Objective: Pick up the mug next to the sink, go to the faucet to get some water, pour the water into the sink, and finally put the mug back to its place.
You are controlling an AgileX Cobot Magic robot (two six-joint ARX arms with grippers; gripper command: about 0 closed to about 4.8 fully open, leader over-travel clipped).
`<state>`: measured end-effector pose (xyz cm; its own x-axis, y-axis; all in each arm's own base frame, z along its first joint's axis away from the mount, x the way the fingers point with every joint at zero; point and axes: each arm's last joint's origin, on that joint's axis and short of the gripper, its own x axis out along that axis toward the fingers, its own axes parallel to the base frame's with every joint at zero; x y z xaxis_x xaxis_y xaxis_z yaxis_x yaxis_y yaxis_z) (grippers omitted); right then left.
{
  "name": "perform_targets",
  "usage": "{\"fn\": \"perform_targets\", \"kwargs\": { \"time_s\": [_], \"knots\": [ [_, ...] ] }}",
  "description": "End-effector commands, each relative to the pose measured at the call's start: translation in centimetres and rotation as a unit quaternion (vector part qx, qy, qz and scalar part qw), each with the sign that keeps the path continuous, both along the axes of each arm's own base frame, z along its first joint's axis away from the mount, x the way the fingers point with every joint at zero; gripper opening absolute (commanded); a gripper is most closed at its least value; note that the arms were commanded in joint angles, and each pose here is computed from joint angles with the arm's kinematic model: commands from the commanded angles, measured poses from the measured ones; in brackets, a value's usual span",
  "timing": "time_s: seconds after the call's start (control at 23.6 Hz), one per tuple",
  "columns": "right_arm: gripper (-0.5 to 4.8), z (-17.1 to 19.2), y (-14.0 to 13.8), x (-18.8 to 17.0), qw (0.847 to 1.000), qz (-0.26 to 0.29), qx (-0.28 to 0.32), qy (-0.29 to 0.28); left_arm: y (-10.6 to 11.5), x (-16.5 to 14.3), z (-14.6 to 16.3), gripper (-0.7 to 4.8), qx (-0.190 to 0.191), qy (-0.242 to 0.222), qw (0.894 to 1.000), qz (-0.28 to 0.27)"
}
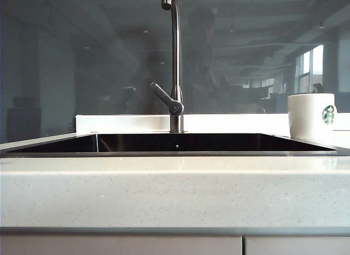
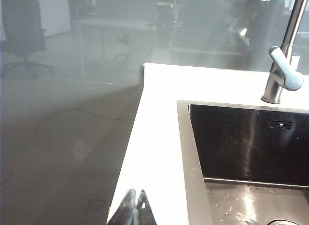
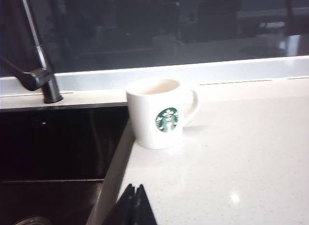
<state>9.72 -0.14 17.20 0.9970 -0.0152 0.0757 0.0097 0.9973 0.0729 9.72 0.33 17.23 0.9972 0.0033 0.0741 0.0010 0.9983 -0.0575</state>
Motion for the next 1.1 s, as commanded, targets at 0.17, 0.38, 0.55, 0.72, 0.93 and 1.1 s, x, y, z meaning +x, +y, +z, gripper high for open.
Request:
{"fn": "perform_targets", "kwargs": {
  "time_s": [0.17, 0.38, 0.55, 0.72, 0.93, 1.1],
  "knots": [
    [-0.08, -0.14, 0.06, 0.01, 1.0, 0.012, -0.018, 0.003, 0.01, -0.03, 0.25, -0.03, 0.001, -0.008, 1.0, 0.0],
    [-0.08, -0.3, 0.06, 0.02, 1.0, 0.01, -0.017, 0.011, 0.01, -0.03, 0.25, -0.03, 0.001, -0.008, 1.0, 0.0],
    [-0.08, -0.32, 0.06, 0.02, 1.0, 0.009, -0.017, 0.012, 0.01, -0.03, 0.24, -0.03, 0.001, -0.008, 1.0, 0.0],
    [-0.08, -0.32, 0.06, 0.02, 1.0, 0.01, -0.017, 0.012, 0.01, -0.03, 0.25, -0.03, 0.001, -0.008, 1.0, 0.0],
    [-0.08, -0.32, 0.06, 0.02, 1.0, 0.01, -0.017, 0.012, 0.01, -0.03, 0.25, -0.03, 0.001, -0.008, 1.0, 0.0],
    [-0.08, -0.32, 0.06, 0.02, 1.0, 0.01, -0.017, 0.012, 0.01, -0.03, 0.25, -0.03, 0.001, -0.008, 1.0, 0.0]
  ]
}}
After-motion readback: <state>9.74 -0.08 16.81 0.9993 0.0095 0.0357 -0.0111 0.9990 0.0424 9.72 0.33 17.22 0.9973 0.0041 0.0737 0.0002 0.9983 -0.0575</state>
